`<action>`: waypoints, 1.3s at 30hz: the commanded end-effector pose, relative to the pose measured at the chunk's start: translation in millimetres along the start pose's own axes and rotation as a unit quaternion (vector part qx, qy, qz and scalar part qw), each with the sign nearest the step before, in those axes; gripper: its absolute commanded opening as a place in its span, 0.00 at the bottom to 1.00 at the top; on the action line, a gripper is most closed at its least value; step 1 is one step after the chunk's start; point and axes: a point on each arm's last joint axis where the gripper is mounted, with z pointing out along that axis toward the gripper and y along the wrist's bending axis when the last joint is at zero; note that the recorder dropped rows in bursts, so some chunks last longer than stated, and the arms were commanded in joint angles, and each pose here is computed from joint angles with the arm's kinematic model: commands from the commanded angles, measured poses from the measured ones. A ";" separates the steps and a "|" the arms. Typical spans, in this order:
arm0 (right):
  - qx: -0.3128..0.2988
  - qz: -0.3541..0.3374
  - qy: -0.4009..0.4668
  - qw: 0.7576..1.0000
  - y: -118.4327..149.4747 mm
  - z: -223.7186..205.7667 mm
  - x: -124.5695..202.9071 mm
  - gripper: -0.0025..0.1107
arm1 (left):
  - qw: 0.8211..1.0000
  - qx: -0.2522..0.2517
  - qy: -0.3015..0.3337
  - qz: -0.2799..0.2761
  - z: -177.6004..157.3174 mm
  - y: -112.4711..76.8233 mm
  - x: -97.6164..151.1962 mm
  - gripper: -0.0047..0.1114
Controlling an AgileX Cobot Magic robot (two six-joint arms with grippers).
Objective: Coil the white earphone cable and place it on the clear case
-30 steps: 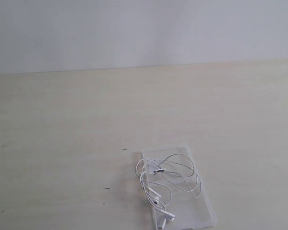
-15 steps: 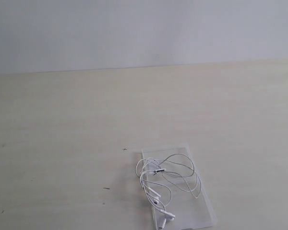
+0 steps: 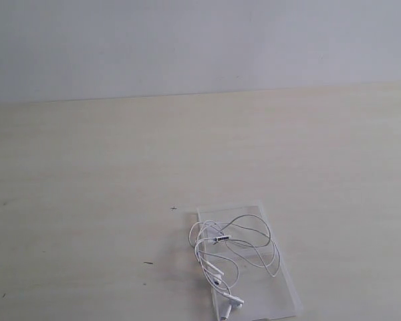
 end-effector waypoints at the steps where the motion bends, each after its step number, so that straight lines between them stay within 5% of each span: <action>1: -0.002 -0.007 -0.003 1.000 -0.4 -0.6 0.5 0.02 | 1.000 0.000 -0.002 0.001 -0.1 0.2 0.5 0.04; 11: -0.002 0.013 -0.064 0.998 -8.9 -32.0 -11.5 0.02 | 1.000 0.000 -0.002 0.001 -0.1 0.2 0.5 0.04; 15: 0.037 0.081 -0.104 0.991 -25.1 -58.3 -13.1 0.02 | 1.000 0.000 -0.002 0.001 -0.1 0.2 0.5 0.04; 27: 0.017 0.119 -0.225 0.967 -43.8 -96.3 58.7 0.02 | 1.000 0.000 -0.002 0.001 -0.1 0.2 0.5 0.04; 39: -0.003 0.146 -0.211 0.967 -46.2 -80.4 87.5 0.02 | 1.000 0.000 -0.002 0.001 -0.1 0.2 0.5 0.04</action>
